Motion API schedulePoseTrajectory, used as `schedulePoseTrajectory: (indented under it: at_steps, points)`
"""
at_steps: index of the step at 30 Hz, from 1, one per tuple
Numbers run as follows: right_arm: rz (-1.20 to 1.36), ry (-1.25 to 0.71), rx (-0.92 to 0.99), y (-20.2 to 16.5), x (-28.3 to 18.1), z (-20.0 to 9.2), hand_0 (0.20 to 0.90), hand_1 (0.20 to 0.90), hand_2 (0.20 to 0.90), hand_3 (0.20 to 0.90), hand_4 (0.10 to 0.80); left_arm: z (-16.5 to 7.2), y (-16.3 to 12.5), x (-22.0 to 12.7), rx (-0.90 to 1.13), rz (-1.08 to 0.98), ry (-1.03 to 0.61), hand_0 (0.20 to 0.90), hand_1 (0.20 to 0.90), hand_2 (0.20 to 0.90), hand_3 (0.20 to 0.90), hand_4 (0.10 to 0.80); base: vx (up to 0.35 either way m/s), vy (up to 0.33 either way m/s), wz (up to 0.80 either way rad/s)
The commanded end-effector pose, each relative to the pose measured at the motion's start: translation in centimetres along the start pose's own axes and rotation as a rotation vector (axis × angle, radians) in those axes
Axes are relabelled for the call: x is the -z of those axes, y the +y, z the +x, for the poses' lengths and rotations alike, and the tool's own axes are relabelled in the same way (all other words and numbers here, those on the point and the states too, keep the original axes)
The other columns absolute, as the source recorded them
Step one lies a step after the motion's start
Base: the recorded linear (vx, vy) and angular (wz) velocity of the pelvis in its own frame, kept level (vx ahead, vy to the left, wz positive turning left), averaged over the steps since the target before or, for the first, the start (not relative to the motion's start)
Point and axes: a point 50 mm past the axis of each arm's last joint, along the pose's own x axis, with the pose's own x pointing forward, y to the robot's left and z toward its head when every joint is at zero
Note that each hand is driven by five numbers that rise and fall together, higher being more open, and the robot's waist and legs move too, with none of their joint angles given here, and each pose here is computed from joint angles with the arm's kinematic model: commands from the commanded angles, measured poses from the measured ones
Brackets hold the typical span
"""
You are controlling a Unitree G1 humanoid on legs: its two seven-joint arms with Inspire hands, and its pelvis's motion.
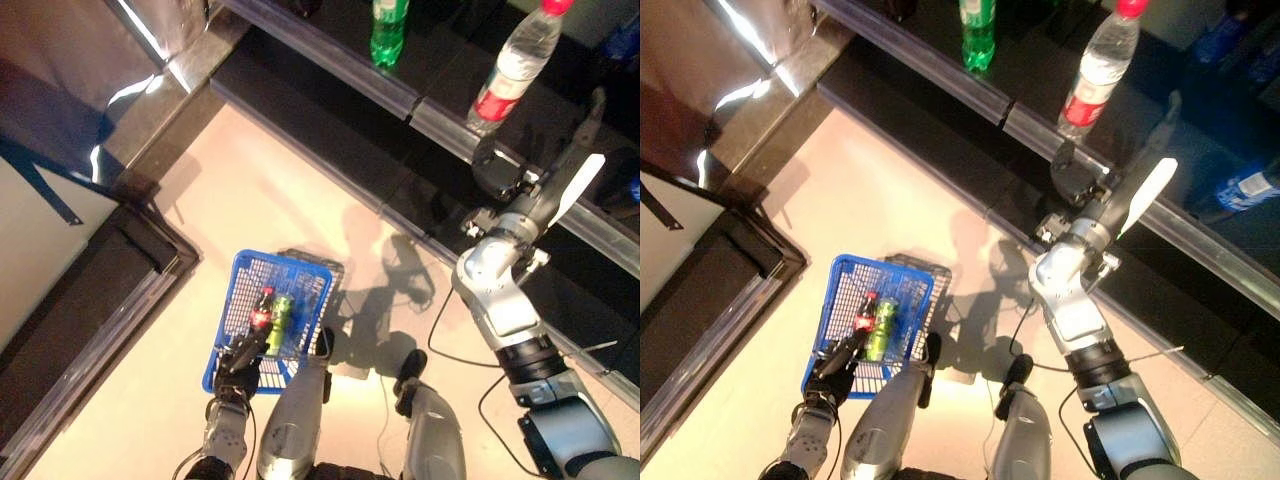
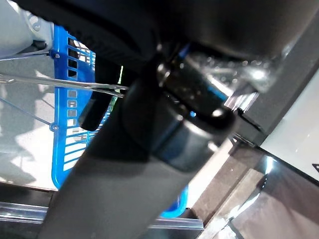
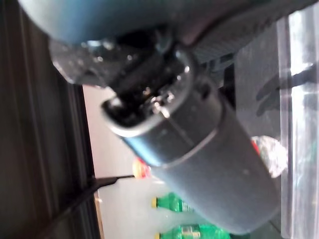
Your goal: Pick up the drink and place into the basket.
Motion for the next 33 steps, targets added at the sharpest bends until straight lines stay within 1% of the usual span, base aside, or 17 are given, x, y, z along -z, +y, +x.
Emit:
schedulePoseTrajectory:
  at_steps: [1,9,13,15,19,27,33]
  points:
    - [0.189,-0.254,0.015,0.4,-7.5,3.2,0.900,0.900,0.900,0.900,0.800,-2.0,1.7,0.4,0.056,0.061,0.023,0.300,0.300,0.300,0.200,0.100,0.000,0.000,0.00]
    - [0.300,-0.224,0.037,1.1,-10.0,5.6,0.900,0.900,0.900,0.900,0.800,-0.9,-0.3,-2.3,0.103,0.042,-0.062,0.300,0.300,0.300,0.200,0.100,0.037,-0.010,-0.03]
    - [0.337,-0.193,0.025,1.3,-10.5,6.3,0.900,0.900,0.900,0.900,0.800,-0.9,-0.2,-2.9,0.090,0.040,-0.076,0.300,0.300,0.300,0.200,0.100,0.053,-0.009,-0.06]
    - [0.422,-0.137,-0.010,1.6,-10.8,6.8,0.900,0.900,0.900,0.900,0.800,-0.8,-0.1,-3.2,0.080,0.039,-0.081,0.300,0.300,0.300,0.200,0.100,0.051,-0.002,-0.08]
    - [0.513,-0.085,-0.028,1.6,-11.0,7.4,0.900,0.900,0.900,0.900,0.800,-1.0,0.6,-3.5,0.067,0.041,-0.080,0.300,0.300,0.300,0.200,0.100,0.053,0.003,-0.08]
    - [0.531,-0.076,-0.025,1.5,-12.2,9.0,0.900,0.900,0.900,0.900,0.800,-1.5,1.4,-4.0,0.067,0.047,-0.080,0.300,0.300,0.300,0.200,0.100,0.048,0.007,-0.06]
    - [0.522,-0.115,-0.028,1.1,-14.3,10.8,0.900,0.900,0.900,0.900,0.800,-1.7,1.3,-5.3,0.101,0.036,-0.101,0.300,0.300,0.300,0.200,0.100,0.000,0.000,0.00]
